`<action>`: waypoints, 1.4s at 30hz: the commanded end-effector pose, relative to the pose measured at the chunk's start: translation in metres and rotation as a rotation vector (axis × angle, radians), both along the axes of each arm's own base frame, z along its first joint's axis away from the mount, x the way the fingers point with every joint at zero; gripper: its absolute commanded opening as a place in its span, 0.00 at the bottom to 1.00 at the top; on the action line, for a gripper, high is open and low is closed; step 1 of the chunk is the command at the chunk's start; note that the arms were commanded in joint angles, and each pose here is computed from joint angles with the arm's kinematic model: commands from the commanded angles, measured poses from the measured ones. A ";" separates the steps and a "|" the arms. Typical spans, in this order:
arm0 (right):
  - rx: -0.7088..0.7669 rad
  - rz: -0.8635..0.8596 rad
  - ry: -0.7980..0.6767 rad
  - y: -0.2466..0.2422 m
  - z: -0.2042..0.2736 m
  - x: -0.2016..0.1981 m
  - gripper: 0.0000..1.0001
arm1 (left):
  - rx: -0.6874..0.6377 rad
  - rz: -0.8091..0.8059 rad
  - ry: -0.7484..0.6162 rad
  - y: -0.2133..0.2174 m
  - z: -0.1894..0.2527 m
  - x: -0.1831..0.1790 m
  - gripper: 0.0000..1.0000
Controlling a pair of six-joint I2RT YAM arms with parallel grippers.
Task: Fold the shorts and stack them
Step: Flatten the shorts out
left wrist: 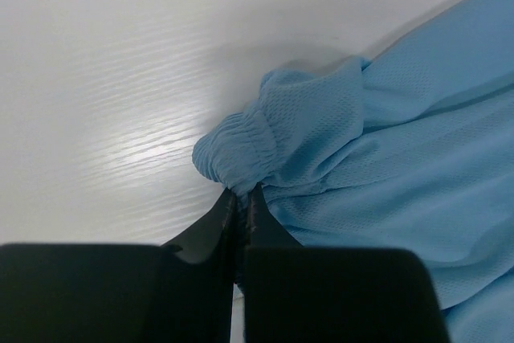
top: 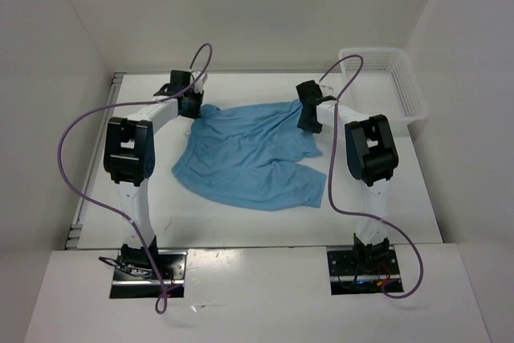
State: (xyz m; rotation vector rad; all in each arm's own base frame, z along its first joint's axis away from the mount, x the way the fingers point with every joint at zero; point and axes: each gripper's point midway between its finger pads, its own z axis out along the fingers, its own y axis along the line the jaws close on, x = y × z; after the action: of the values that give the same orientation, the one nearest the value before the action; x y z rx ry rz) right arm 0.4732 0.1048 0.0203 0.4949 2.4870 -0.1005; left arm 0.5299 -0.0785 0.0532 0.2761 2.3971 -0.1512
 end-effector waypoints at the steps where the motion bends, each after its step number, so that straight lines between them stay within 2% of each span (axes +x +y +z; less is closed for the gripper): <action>1: 0.012 -0.010 -0.062 0.004 0.007 0.024 0.38 | 0.072 0.125 -0.079 0.048 0.021 0.015 0.00; 4: 0.020 -0.002 -0.107 0.008 0.016 0.038 0.06 | 0.081 0.158 -0.079 0.063 0.021 0.015 0.00; 6: 0.017 0.012 -0.130 0.009 0.026 0.046 0.04 | 0.087 0.189 -0.089 0.078 0.025 0.018 0.00; 10: 0.007 0.022 -0.170 0.013 0.035 0.067 0.27 | 0.053 0.194 -0.094 0.091 0.024 0.028 0.00; 11: 0.014 0.042 -0.156 0.016 0.032 0.067 0.43 | 0.045 0.186 -0.095 0.089 0.020 0.032 0.01; 12: 0.022 0.057 -0.171 0.020 0.037 0.074 0.45 | 0.038 0.189 -0.091 0.093 0.016 0.034 0.08; 15: 0.030 0.073 -0.184 0.024 0.046 0.083 0.46 | 0.038 0.202 -0.102 0.100 0.024 0.041 0.16; 16: 0.011 0.075 -0.179 0.022 0.049 0.083 0.46 | 0.024 0.199 -0.098 0.104 0.023 0.042 0.25; 18: 0.012 0.075 -0.182 0.021 0.060 0.080 0.46 | -0.038 0.151 -0.115 0.096 0.037 0.044 0.86; 19: 0.028 0.086 -0.186 0.024 0.065 0.078 0.47 | -0.047 0.142 -0.132 0.094 0.046 0.044 1.00; 20: 0.049 0.096 -0.215 0.025 0.087 0.073 0.47 | -0.054 0.134 -0.136 0.092 0.051 0.040 1.00; 21: 0.065 0.096 -0.207 0.025 0.081 0.063 0.50 | -0.054 0.133 -0.173 0.092 0.074 0.036 1.00; 22: 0.095 0.104 -0.218 0.028 0.087 0.056 0.53 | -0.048 0.140 -0.144 0.092 0.067 0.021 1.00; 23: 0.110 0.111 -0.244 0.026 0.101 0.042 0.59 | -0.048 0.139 -0.190 0.092 0.094 0.011 1.00; 24: 0.128 0.104 -0.246 0.025 0.106 0.032 0.59 | -0.026 0.163 -0.192 0.096 0.099 0.000 1.00; 25: 0.151 0.108 -0.242 0.027 0.109 0.023 0.61 | -0.015 0.175 -0.142 0.097 0.082 -0.022 1.00; 26: 0.164 0.092 -0.241 0.022 0.113 0.005 0.61 | -0.001 0.189 -0.172 0.100 0.103 -0.037 1.00; 28: 0.178 0.068 -0.212 0.026 0.109 -0.020 0.62 | 0.041 0.238 -0.100 0.111 0.091 -0.072 1.00; 29: 0.168 0.056 -0.160 0.024 0.091 -0.043 0.62 | 0.052 0.249 -0.101 0.113 0.099 -0.089 1.00; 30: 0.182 0.060 -0.162 0.028 0.100 -0.059 0.62 | 0.064 0.255 -0.028 0.113 0.077 -0.114 1.00; 32: 0.210 0.046 -0.091 0.028 0.084 -0.092 0.62 | 0.094 0.278 0.019 0.116 0.075 -0.151 1.00; 33: 0.224 0.056 -0.081 0.027 0.091 -0.105 0.62 | 0.107 0.280 0.100 0.115 0.054 -0.179 1.00; 36: 0.262 0.072 0.006 0.035 0.074 -0.139 0.53 | 0.077 0.282 0.107 0.114 0.052 -0.213 1.00; 41: 0.292 0.107 0.126 0.047 0.045 -0.184 0.51 | 0.067 0.282 0.161 0.110 0.024 -0.253 1.00; 42: 0.300 0.112 0.136 0.048 0.041 -0.187 0.51 | 0.066 0.283 0.143 0.111 0.024 -0.249 1.00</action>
State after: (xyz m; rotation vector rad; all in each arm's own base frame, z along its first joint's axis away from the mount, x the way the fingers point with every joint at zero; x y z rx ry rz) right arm 0.3110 0.1440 0.0672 0.4721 2.6123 0.2427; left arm 0.2835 0.0319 0.0766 -0.0489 2.5793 0.0377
